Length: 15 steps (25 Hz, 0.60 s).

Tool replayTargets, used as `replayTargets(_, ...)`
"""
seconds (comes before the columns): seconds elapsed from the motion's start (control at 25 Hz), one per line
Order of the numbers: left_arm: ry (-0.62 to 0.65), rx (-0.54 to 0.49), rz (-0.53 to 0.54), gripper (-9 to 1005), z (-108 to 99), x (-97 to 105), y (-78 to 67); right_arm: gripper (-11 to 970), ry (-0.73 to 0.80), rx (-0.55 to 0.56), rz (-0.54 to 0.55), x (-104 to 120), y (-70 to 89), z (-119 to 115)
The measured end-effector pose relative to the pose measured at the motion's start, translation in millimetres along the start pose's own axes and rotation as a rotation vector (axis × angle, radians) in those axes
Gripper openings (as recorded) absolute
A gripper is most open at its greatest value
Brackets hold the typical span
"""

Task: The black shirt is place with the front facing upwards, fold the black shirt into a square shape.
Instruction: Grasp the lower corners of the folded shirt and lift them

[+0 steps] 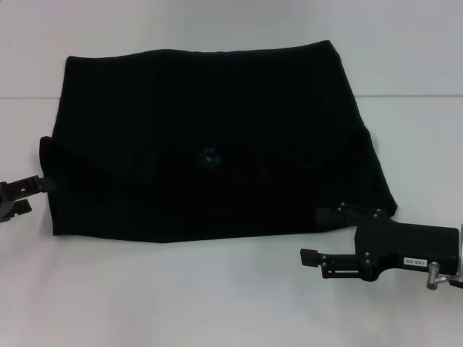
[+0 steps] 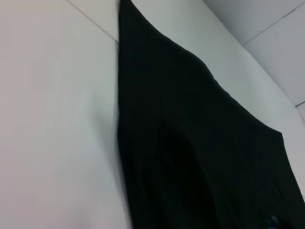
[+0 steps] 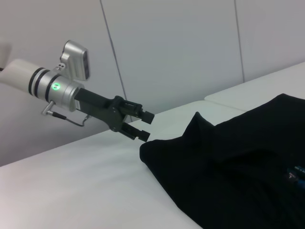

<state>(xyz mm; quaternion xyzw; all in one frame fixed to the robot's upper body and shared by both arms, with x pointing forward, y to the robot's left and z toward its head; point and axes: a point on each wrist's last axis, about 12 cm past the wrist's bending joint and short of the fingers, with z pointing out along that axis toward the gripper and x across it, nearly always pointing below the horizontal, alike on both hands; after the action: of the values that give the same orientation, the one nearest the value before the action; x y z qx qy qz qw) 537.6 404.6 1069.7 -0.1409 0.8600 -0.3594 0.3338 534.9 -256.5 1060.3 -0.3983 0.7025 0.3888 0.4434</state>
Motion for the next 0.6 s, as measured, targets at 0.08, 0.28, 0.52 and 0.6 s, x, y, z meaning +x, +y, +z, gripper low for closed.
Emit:
replayTargets(0.08,0.003,-0.002,0.005,838,3.6,0.8,-1.2,927,0.005,0.002,0.002,0.9,-0.1,1.1)
replayTargets(0.28,0.025,-0.003,0.019,818,13.7,4.3,-5.1,926,0.009,0.008,0.005,1.7,-0.6,1.8)
replayTargets(0.52,0.047,-0.004,0.029,793,20.2,8.7,-7.7,926,0.009,0.012,0.011,1.9,-0.9,1.6)
replayTargets(0.6,0.049,-0.004,0.030,785,20.9,9.3,-7.9,926,0.009,0.013,0.012,2.0,-1.0,1.6)
